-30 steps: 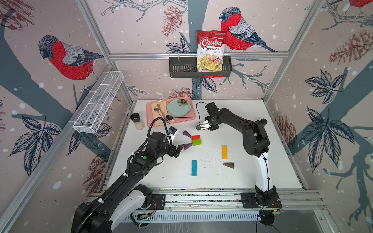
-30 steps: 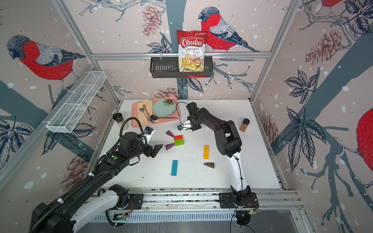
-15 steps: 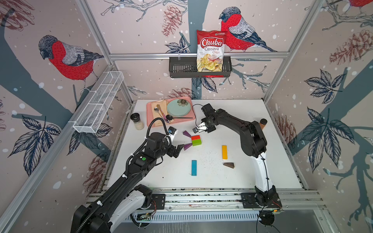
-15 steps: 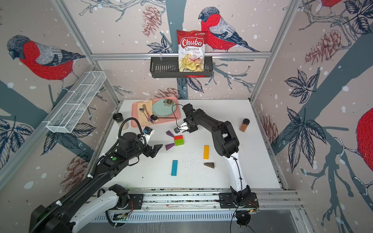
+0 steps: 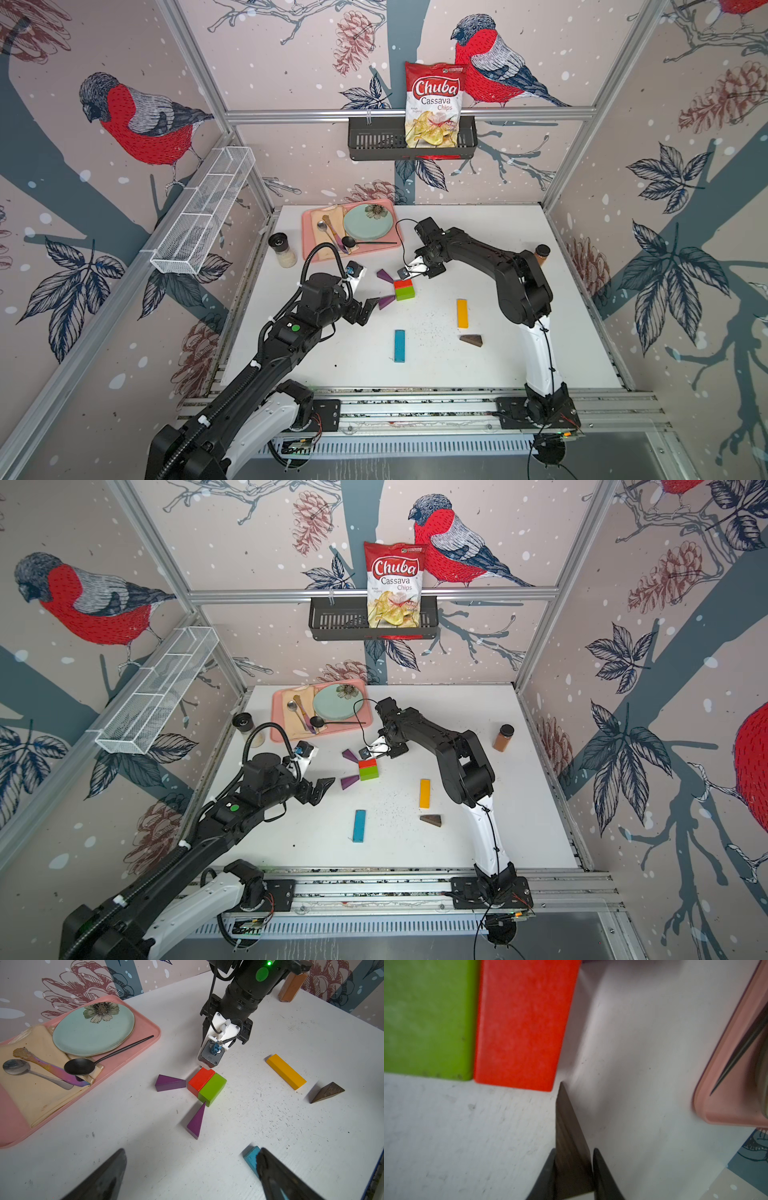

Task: Assemble a small pinwheel with building blocks
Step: Assemble the building block at the center of the board, then adjust the building block at the center of the board.

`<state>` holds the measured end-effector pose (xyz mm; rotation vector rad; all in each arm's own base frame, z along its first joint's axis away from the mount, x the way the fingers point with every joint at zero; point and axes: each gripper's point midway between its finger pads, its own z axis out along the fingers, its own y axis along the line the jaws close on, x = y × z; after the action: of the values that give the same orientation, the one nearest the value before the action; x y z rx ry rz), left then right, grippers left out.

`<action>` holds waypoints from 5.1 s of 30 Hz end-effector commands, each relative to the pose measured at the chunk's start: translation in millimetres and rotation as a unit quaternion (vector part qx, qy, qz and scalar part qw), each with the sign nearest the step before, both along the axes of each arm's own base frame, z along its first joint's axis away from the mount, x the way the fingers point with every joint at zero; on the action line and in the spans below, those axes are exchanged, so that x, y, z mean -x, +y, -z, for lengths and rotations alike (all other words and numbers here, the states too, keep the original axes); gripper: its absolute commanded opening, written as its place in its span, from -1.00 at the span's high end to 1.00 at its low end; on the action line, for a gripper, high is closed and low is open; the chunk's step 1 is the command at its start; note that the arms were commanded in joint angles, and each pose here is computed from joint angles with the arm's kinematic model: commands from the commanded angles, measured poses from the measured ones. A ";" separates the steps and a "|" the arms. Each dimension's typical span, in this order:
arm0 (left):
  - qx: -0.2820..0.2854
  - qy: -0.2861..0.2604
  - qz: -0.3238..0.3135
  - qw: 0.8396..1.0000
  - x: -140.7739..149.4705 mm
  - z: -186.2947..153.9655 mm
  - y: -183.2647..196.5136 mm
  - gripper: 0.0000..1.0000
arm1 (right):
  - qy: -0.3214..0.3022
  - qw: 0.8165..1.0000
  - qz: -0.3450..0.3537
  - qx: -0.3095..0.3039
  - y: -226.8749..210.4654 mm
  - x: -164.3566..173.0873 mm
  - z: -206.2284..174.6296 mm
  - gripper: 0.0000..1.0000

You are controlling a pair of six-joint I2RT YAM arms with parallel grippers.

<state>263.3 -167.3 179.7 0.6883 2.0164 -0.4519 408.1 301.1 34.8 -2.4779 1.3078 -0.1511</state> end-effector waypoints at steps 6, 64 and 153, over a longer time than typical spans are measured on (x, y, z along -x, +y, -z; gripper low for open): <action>0.002 -0.012 0.006 1.000 -1.2 -4.7 -1.5 -0.93 | 0.008 1.000 0.000 -0.007 4.3 1.7 0.9 0.53; -0.001 -0.009 0.005 1.000 -0.5 -2.4 -0.6 -0.93 | -0.033 0.999 0.008 -0.023 8.8 -19.6 -5.6 0.01; 0.003 -0.016 0.006 1.000 0.3 -7.6 -0.8 -0.93 | 0.071 0.862 0.460 -0.201 11.5 -42.5 -9.7 0.42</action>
<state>261.4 -167.5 183.4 0.6903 2.0028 -0.4578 450.2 307.9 42.9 -1.3662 2.2330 0.0670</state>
